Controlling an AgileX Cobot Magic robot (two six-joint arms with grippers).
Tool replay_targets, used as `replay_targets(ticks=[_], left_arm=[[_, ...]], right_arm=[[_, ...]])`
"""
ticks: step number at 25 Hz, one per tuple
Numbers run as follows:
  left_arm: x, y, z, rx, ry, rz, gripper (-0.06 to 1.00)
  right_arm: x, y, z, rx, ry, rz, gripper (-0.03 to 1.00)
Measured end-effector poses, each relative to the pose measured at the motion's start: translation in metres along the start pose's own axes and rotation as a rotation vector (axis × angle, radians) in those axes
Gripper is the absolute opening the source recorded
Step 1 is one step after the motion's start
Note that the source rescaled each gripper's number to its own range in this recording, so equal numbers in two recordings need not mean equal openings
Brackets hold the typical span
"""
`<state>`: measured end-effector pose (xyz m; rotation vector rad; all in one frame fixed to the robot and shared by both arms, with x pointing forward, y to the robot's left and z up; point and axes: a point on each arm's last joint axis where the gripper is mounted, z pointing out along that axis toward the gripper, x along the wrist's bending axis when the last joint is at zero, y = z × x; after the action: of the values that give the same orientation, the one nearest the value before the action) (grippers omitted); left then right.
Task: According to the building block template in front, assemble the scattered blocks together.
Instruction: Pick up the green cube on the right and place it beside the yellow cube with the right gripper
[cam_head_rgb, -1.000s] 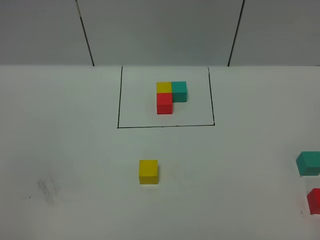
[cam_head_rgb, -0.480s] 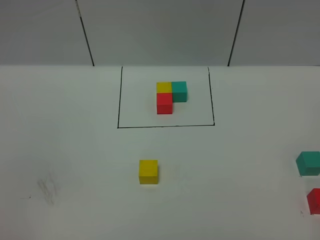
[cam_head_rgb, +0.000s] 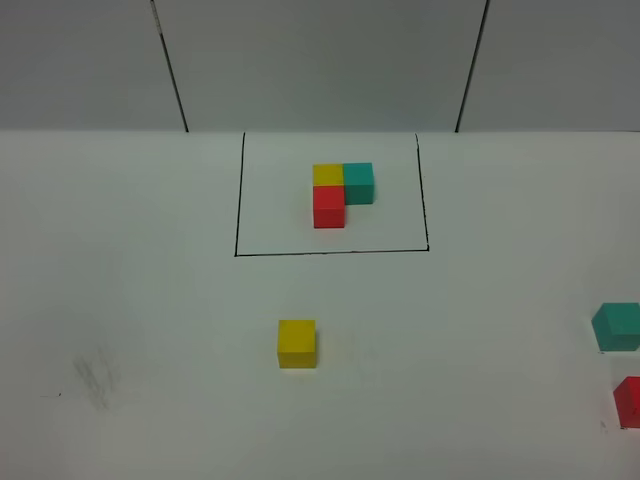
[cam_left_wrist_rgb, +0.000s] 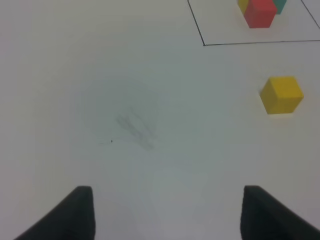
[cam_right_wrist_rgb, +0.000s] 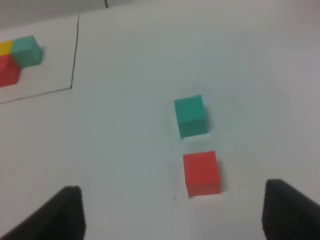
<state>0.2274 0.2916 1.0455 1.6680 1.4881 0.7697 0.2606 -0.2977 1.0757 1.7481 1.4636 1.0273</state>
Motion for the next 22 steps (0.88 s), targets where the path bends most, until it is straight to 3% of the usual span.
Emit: replay_targets(ticks=[11, 16, 22], left_arm=[[0.0, 0.0, 0.0, 0.0, 0.0, 0.0, 0.37], [0.0, 0.0, 0.0, 0.0, 0.0, 0.0, 0.37], [0.0, 0.0, 0.0, 0.0, 0.0, 0.0, 0.37]], right_arm=[[0.016, 0.092, 0.117, 0.308, -0.062, -0.027, 0.57], [0.016, 0.092, 0.188, 0.482, -0.084, -0.06, 0.57], [0.008, 0.078, 0.232, 0.596, -0.13, -0.124, 0.57]])
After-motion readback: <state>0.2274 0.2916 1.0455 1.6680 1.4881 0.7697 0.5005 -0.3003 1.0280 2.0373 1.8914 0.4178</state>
